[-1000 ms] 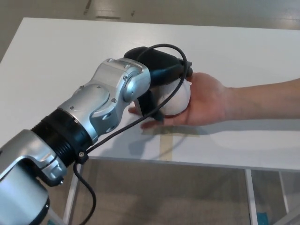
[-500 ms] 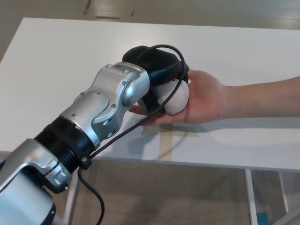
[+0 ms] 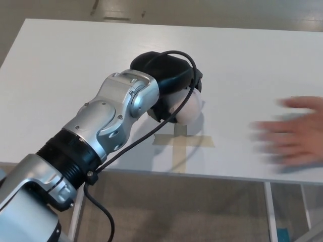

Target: Use the left hand to take the pink dumpling toy on a person's hand and put it on the desk.

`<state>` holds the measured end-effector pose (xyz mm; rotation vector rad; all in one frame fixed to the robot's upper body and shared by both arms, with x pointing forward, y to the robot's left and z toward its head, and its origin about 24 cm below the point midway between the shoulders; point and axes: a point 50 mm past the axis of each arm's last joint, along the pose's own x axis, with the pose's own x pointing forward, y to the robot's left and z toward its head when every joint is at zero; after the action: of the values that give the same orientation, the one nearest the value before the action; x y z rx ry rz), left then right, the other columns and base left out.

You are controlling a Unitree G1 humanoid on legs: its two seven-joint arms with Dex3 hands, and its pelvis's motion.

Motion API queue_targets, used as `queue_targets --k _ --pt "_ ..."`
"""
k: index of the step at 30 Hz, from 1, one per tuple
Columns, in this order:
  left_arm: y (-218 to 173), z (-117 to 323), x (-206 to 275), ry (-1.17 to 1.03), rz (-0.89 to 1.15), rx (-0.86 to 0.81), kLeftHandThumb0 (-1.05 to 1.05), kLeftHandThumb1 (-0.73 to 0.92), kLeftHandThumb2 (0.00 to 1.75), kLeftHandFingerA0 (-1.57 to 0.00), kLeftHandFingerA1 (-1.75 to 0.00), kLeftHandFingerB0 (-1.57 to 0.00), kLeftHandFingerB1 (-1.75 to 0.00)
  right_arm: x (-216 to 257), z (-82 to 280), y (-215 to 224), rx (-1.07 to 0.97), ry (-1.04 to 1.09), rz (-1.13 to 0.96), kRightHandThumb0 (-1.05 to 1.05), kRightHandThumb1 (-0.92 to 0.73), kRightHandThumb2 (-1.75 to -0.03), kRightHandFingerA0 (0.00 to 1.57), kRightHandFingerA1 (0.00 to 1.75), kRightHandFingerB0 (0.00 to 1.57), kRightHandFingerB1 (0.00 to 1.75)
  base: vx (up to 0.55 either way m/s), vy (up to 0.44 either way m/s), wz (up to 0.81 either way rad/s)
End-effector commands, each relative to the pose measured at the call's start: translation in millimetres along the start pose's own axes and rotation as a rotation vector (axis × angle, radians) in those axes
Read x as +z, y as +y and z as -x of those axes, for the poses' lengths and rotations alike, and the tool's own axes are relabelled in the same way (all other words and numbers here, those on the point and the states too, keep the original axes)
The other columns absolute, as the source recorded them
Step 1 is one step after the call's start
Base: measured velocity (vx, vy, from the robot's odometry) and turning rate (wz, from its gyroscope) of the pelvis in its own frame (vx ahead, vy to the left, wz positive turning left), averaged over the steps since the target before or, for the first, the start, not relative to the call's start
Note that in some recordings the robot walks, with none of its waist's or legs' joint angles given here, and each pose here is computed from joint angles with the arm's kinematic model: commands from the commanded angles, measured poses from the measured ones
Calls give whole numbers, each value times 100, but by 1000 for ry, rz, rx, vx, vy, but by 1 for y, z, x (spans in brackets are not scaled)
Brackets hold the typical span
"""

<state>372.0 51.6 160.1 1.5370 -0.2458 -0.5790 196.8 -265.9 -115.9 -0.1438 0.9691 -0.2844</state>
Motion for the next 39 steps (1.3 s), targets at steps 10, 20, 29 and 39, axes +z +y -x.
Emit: queue_targets --k 10,20,29,39 --pt "-4 1 -2 1 -15 -1 -36 61 61 -72 -152 -79 -53 -4 0 -3 20 29 21 -18 -69 -60 68 46 57 44 0 0 0" --pt "-3 2 0 -14 -12 15 -36 63 63 -72 -151 -79 -54 -3 0 -3 23 29 27 -19 -69 -60 68 46 58 44 0 0 0" --pt "48 27 4 -105 27 140 -24 74 63 -69 -159 -86 -55 -1 0 -3 25 25 4 -21 -68 -60 68 46 59 45 0 0 0" --pt "117 80 -24 -167 61 448 -29 73 64 -71 -158 -74 -48 -2 0 -5 23 27 -4 -22 -68 -60 65 45 57 44 0 0 0"
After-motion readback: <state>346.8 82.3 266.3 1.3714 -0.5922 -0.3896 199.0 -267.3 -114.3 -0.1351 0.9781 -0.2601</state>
